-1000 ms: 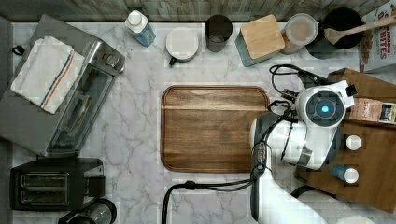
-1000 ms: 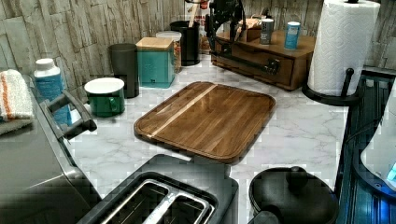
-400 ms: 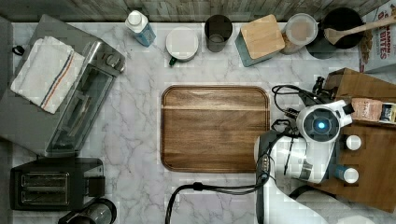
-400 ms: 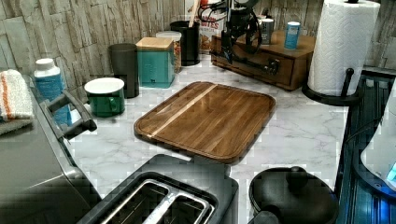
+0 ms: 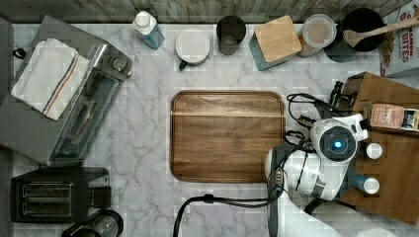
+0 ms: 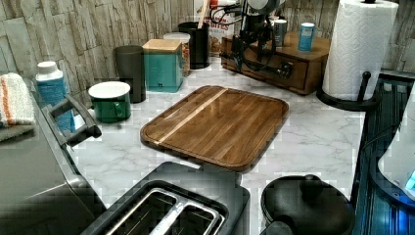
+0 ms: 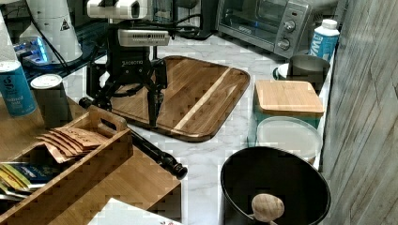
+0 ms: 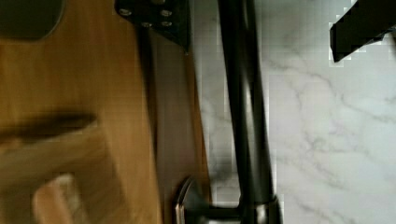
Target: Open the drawer.
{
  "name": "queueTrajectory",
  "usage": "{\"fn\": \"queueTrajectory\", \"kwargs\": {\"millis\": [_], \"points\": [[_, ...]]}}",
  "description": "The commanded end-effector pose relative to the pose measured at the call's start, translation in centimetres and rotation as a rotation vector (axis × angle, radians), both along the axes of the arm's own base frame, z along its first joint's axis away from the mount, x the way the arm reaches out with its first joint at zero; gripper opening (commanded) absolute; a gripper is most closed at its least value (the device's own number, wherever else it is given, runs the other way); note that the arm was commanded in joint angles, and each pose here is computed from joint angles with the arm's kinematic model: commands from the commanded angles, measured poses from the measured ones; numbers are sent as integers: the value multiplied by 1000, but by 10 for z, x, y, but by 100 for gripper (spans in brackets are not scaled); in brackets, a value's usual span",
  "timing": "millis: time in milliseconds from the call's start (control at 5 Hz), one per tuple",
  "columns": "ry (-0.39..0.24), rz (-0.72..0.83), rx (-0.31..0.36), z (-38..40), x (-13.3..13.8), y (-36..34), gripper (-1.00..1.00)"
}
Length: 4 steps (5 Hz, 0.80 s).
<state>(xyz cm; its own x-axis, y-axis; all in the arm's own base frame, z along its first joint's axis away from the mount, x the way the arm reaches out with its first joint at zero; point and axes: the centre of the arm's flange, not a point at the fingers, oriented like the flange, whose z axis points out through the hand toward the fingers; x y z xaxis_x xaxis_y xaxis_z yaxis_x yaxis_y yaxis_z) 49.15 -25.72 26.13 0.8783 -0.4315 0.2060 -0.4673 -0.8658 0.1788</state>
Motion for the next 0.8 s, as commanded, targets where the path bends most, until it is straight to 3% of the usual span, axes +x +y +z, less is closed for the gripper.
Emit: {"fn": "queueTrajectory", "kwargs": {"millis": [200,600,800], "points": [[13,-18,39,-28,-6,7,100],[-8,48,18,-39,9,7,100],[-2,111,70,-37,21,5,100]]}}
